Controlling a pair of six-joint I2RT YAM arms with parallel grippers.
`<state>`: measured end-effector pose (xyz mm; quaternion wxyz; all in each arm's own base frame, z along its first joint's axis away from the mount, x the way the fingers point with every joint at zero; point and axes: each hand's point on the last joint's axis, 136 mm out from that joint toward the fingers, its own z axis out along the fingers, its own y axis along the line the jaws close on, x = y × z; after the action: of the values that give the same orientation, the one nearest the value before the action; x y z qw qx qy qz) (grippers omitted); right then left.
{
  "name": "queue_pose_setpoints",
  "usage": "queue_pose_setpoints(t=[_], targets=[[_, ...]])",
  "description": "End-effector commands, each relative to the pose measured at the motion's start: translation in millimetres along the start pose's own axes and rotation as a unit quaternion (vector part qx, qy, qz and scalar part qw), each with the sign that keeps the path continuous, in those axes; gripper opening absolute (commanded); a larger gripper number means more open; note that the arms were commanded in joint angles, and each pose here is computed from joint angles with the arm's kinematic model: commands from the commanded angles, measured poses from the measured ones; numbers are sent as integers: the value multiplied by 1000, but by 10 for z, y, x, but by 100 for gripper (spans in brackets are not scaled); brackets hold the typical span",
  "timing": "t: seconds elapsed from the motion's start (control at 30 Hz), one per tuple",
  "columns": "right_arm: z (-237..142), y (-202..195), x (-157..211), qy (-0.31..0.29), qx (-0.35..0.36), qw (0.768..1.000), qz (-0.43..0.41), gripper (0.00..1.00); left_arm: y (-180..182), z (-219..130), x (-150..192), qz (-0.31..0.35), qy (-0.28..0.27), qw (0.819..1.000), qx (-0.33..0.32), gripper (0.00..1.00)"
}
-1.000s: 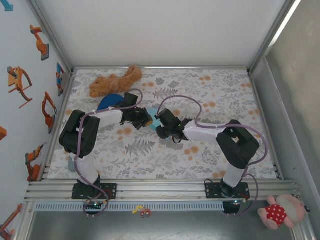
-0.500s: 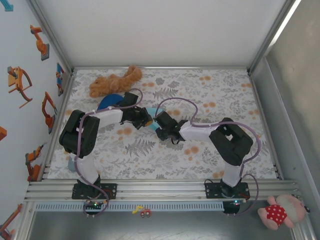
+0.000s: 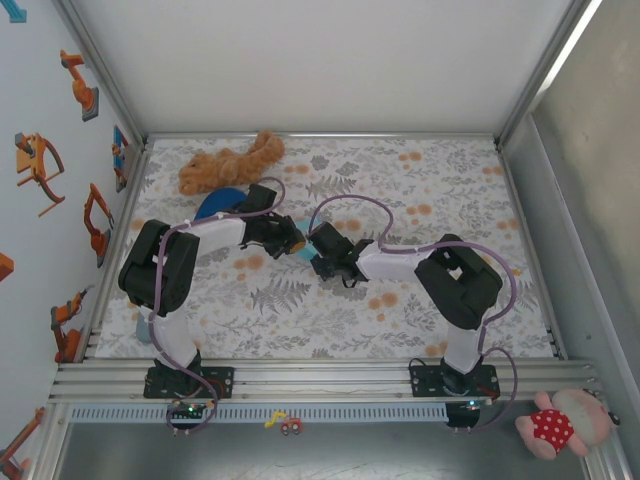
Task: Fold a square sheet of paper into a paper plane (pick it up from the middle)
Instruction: Fourth fold the wing at the center of the table.
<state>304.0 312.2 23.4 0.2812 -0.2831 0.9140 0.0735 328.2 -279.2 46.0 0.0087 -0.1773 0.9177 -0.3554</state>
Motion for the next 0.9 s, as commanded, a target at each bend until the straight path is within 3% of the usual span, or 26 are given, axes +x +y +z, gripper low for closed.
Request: queue_pose_setpoints(t=[0.0, 0.23, 0.37, 0.87], targets=[[-6, -17, -103, -14, 13, 1000, -12, 13, -156, -168, -23, 7, -5, 1000, 12, 15], [-67, 113, -104, -15, -31, 999, -18, 1, -89, -489, -264, 6, -49, 999, 3, 31], [-90, 239, -109, -9, -81, 997, 3, 0, -34, -667, -351, 11, -77, 997, 3, 39], [-104, 418, -110, 35, -257, 955, 143, 0, 120, -665, -199, 17, -114, 990, 77, 42]])
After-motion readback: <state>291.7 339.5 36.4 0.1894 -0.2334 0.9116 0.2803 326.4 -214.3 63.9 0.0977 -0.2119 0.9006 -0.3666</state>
